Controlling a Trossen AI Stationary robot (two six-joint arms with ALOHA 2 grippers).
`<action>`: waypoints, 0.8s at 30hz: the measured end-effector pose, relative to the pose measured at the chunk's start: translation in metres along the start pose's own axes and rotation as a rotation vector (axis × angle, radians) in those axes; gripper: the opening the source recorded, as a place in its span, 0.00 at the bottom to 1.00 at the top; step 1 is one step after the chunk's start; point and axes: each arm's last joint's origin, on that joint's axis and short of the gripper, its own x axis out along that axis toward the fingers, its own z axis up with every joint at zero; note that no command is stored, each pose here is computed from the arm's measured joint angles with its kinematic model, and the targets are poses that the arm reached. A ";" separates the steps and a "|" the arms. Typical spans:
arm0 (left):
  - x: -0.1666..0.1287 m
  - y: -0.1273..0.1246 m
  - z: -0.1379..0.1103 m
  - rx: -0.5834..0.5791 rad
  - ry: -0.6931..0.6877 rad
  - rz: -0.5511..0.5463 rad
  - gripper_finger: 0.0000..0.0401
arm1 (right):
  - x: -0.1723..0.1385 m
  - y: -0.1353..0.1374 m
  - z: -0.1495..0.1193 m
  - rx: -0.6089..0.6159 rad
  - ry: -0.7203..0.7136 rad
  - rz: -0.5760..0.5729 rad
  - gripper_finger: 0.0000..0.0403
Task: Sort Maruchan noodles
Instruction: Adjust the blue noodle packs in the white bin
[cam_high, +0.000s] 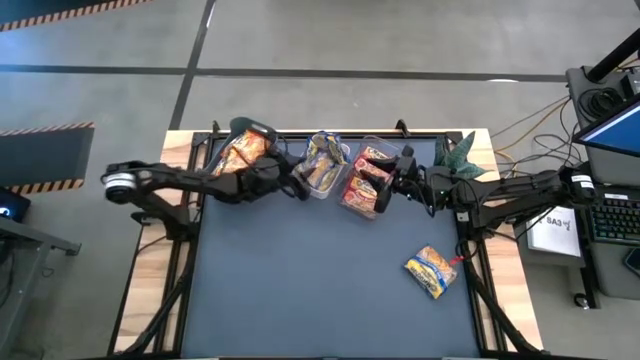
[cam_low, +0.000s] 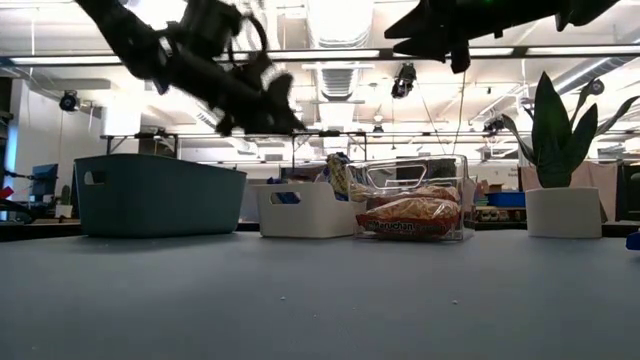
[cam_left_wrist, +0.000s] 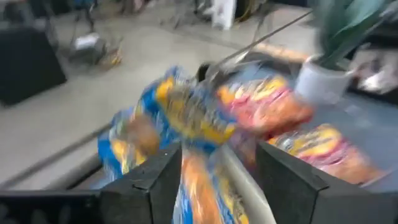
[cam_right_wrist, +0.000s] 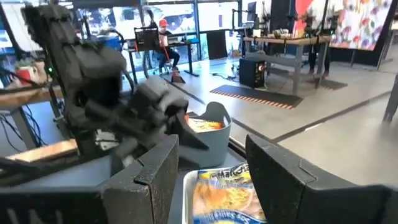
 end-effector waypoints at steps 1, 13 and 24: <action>-0.006 0.001 0.007 0.014 -0.021 -0.019 0.47 | 0.000 0.000 0.000 0.021 0.000 0.000 0.44; -0.080 0.025 0.060 0.390 -0.130 -0.065 0.47 | 0.049 0.005 0.012 0.047 0.088 -0.100 0.44; -0.087 0.029 0.057 0.539 -0.079 -0.059 0.43 | 0.136 -0.004 0.034 -0.004 0.383 -0.268 0.44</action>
